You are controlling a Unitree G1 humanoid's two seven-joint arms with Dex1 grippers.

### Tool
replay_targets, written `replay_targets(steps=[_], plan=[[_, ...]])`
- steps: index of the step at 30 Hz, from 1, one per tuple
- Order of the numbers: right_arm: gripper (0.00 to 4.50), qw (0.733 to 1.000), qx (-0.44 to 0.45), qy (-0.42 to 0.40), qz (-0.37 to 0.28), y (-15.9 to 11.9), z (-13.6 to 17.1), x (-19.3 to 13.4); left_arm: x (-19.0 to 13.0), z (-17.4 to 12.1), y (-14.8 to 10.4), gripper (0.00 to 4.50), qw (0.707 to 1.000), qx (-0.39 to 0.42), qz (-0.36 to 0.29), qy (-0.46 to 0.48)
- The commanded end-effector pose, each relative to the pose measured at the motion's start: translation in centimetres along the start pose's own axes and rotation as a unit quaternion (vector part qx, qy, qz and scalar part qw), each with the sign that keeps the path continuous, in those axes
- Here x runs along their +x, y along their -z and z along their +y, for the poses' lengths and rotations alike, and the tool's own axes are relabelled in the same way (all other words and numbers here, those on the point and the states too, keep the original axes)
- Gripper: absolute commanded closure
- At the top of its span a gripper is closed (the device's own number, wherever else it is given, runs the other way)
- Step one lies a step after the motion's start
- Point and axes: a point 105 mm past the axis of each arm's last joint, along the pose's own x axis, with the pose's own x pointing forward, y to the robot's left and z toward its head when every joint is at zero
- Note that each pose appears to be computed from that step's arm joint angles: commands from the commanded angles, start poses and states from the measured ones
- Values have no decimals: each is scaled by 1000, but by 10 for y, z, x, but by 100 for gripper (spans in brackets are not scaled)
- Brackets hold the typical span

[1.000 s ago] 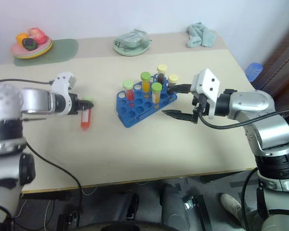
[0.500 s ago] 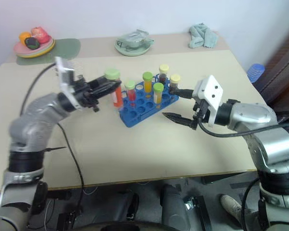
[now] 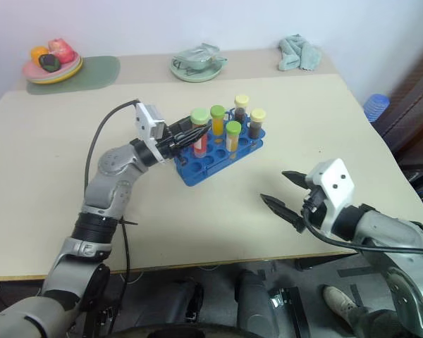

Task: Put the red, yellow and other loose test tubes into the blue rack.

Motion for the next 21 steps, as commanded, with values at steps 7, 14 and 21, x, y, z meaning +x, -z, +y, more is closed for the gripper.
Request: replay_targets(steps=[7,14,21], plan=[[73,1000,-13,18,-18,3,1,-18,13,-10,-4,369,1000,5,-12,6],[73,999,-14,20,-21,9,3,-20,20,-23,10,369,1000,-2,10,0],[73,999,-17,23,-26,5,6,-18,21,-15,19,369,999,13,36,-34]])
